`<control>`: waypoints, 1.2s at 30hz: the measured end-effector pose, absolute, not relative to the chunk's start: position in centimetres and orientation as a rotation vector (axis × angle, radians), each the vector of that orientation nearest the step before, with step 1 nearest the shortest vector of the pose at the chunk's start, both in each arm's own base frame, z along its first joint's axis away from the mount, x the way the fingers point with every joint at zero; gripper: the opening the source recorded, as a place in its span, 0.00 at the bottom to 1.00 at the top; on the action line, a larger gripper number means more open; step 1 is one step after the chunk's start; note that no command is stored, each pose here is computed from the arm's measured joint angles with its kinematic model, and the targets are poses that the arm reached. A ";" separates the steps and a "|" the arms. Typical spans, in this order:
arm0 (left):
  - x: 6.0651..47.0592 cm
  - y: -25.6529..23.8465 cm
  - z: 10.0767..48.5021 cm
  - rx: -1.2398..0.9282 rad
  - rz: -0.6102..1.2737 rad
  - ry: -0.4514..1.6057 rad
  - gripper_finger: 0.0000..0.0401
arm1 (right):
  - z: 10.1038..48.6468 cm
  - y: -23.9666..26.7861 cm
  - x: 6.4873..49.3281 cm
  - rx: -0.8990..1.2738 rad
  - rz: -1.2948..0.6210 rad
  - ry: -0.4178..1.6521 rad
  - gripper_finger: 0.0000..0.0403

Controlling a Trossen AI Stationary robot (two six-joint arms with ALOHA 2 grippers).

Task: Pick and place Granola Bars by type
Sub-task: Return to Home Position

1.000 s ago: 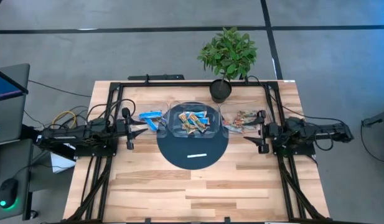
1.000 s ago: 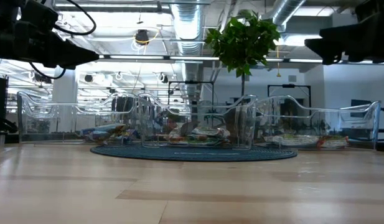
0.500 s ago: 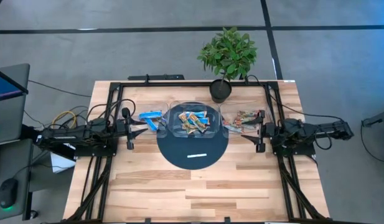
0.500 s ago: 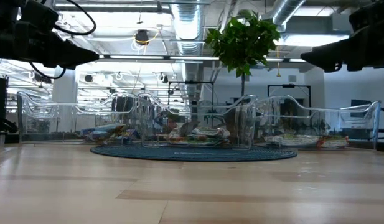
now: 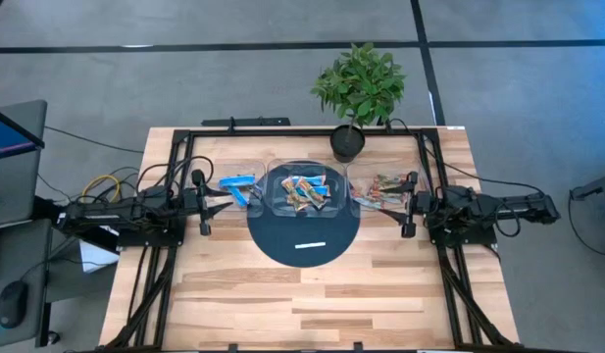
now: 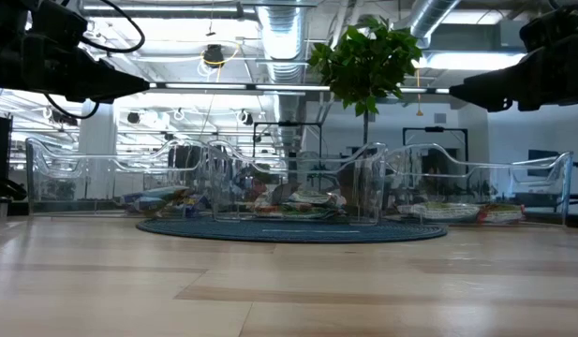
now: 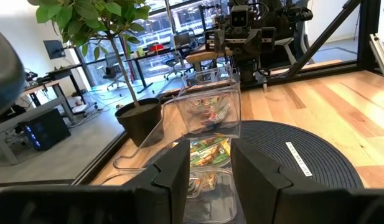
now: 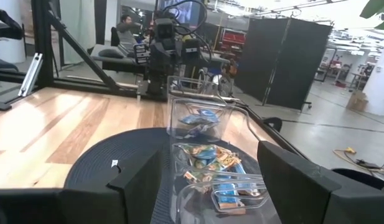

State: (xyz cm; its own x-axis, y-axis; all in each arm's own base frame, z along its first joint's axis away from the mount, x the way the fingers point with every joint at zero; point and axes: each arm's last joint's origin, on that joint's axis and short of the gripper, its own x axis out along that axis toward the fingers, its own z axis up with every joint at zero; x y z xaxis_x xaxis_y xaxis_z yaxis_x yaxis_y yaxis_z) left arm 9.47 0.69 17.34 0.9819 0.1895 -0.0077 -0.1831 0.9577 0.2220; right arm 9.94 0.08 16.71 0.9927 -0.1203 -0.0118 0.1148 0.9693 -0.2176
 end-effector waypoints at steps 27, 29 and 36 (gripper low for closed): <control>9.5 0.7 17.3 0.215 0.188 0.028 0.28 | 16.7 0.1 9.9 -0.219 -0.118 0.026 0.63; 9.5 0.7 17.3 0.227 0.188 0.029 0.28 | 16.7 0.1 9.9 -0.219 -0.118 0.026 0.63; 9.5 0.7 17.3 0.216 0.188 0.028 0.28 | 16.7 0.1 9.9 -0.219 -0.118 0.026 0.63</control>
